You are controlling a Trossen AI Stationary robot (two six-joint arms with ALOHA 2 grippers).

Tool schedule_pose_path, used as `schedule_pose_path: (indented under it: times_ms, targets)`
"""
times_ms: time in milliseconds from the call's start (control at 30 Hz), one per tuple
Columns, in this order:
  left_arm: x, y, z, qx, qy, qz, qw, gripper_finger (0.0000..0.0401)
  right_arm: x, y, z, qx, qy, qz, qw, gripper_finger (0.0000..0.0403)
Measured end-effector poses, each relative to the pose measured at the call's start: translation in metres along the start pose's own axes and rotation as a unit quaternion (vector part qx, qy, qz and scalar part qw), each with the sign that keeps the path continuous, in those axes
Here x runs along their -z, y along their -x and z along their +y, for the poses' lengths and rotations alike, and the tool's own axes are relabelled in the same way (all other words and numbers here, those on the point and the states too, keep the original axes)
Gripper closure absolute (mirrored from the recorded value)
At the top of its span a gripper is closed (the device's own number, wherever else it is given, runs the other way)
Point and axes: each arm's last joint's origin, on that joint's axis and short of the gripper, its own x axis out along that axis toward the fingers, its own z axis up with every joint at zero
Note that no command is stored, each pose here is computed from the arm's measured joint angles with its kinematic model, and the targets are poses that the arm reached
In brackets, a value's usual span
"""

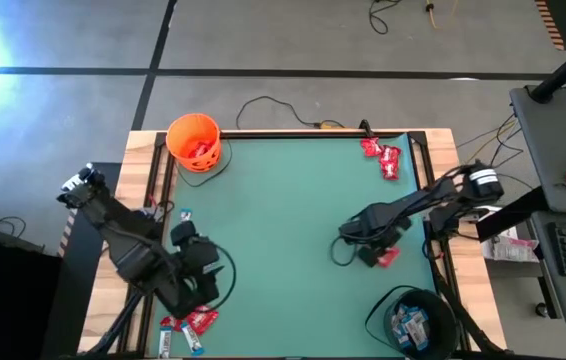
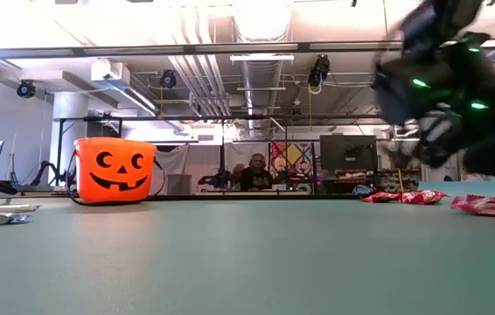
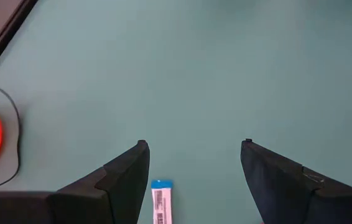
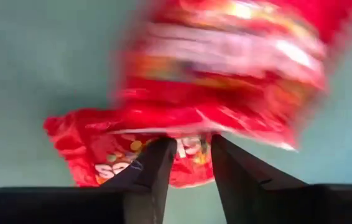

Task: Sort candy by brand, put in halloween buckets
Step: Put the red candy into the orange bucket

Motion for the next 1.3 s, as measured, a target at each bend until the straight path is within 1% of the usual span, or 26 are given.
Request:
schedule_pose_path:
  times_ms: [100,200,267,367,500,633,667,733,800,867,900,967,1033,1100,1167,1200,1233,1300]
  targets:
    - [0.005,0.004,-0.003,0.005,-0.010,-0.006,1.000,0.0166,-0.020,0.018,0.029,-0.057,0.012,-0.063,0.996,0.0309]
    - [0.004,0.004,-0.004,0.008,-0.007,-0.017,1.000,0.0166,-0.043,0.044,0.056,-0.096,0.030,-0.136,0.986,0.0317]
    - [0.001,0.004,-0.007,0.022,-0.011,-0.026,0.999,0.0166,-0.056,0.066,0.071,-0.123,0.058,-0.180,0.974,0.0321]
    - [-0.007,0.001,-0.013,0.050,-0.016,-0.044,0.998,0.0166,-0.069,0.097,0.085,-0.134,0.088,-0.219,0.963,0.0323]
    - [-0.017,-0.008,-0.014,0.056,0.005,-0.063,0.996,0.0166,-0.066,0.128,0.089,-0.121,0.124,-0.241,0.955,0.0323]
    - [-0.024,-0.028,-0.013,0.073,0.026,-0.047,0.996,0.0166,-0.049,0.147,0.081,-0.097,0.144,-0.234,0.957,0.0323]
    - [-0.027,-0.035,-0.013,0.078,0.031,-0.050,0.995,0.0166,-0.042,0.153,0.077,-0.086,0.146,-0.242,0.955,0.0322]
    - [-0.033,-0.049,-0.016,0.090,0.031,-0.069,0.993,0.0166,-0.021,0.170,0.068,-0.066,0.150,-0.284,0.945,0.0320]
    - [-0.037,-0.065,-0.019,0.098,0.010,-0.089,0.991,0.0166,0.005,0.188,0.058,-0.057,0.155,-0.339,0.926,0.0317]
    - [-0.043,-0.082,-0.025,0.134,-0.011,-0.102,0.986,0.0166,0.031,0.203,0.047,-0.065,0.149,-0.389,0.907,0.0314]
    - [-0.047,-0.088,-0.028,0.148,-0.020,-0.117,0.982,0.0166,0.043,0.210,0.041,-0.072,0.148,-0.410,0.897,0.0312]
    - [-0.058,-0.100,-0.029,0.154,-0.039,-0.157,0.975,0.0166,0.065,0.220,0.028,-0.085,0.151,-0.448,0.877,0.0306]
    - [-0.074,-0.108,-0.030,0.169,-0.023,-0.203,0.964,0.0166,0.085,0.229,0.014,-0.092,0.153,-0.485,0.856,0.0296]
    - [-0.077,-0.124,-0.027,0.152,-0.038,-0.197,0.968,0.0166,0.102,0.235,0.001,-0.094,0.156,-0.521,0.834,0.0284]
    - [-0.081,-0.148,-0.024,0.158,-0.060,-0.164,0.972,0.0166,0.116,0.239,-0.010,-0.085,0.165,-0.555,0.811,0.0270]
    - [-0.082,-0.161,-0.020,0.163,-0.062,-0.141,0.975,0.0166,0.121,0.241,-0.015,-0.080,0.171,-0.569,0.800,0.0262]
    - [-0.085,-0.174,-0.016,0.171,-0.053,-0.123,0.976,0.0166,0.125,0.243,-0.020,-0.078,0.177,-0.579,0.792,0.0254]
    - [-0.098,-0.195,-0.007,0.176,-0.021,-0.123,0.976,0.0166,0.130,0.247,-0.030,-0.076,0.192,-0.588,0.782,0.0237]
